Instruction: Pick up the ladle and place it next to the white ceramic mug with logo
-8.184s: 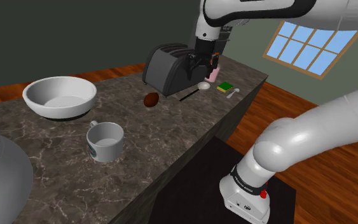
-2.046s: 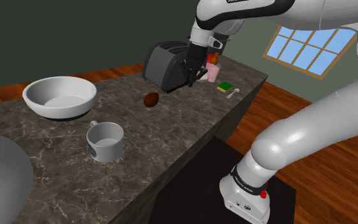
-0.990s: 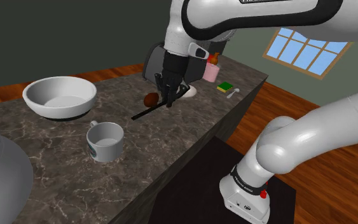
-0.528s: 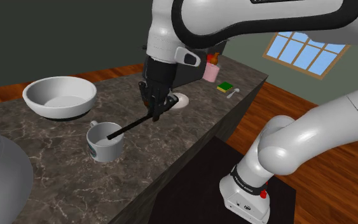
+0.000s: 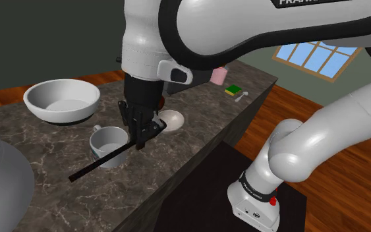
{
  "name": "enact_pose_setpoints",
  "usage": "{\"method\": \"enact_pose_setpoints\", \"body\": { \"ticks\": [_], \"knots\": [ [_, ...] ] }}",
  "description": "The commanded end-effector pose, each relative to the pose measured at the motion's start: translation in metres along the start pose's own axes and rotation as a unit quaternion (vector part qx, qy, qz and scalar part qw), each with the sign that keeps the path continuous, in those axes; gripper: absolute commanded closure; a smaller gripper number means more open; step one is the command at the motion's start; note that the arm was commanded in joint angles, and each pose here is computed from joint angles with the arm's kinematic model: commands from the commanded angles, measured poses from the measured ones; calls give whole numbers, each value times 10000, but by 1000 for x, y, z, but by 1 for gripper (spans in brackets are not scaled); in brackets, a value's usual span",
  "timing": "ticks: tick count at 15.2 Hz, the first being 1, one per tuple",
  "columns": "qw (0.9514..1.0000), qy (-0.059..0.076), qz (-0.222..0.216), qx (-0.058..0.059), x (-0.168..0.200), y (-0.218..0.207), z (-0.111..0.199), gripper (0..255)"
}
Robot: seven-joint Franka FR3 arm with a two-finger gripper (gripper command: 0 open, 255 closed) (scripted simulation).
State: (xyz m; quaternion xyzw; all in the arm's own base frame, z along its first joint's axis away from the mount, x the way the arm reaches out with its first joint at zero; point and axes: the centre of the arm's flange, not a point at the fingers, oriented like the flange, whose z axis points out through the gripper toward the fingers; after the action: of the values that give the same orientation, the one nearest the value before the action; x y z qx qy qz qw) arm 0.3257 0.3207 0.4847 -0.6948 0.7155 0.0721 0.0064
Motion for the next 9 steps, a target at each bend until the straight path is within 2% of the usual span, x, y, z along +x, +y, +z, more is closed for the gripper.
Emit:
{"method": "enact_pose_setpoints", "body": {
  "ticks": [1, 5, 9],
  "knots": [
    [10000, -6, 7, -2, -28, 6, 2, 255],
    [10000, -6, 7, -2, -73, 18, 8, 255],
    [10000, -6, 7, -2, -70, 16, 28, 255]
  ]
}}
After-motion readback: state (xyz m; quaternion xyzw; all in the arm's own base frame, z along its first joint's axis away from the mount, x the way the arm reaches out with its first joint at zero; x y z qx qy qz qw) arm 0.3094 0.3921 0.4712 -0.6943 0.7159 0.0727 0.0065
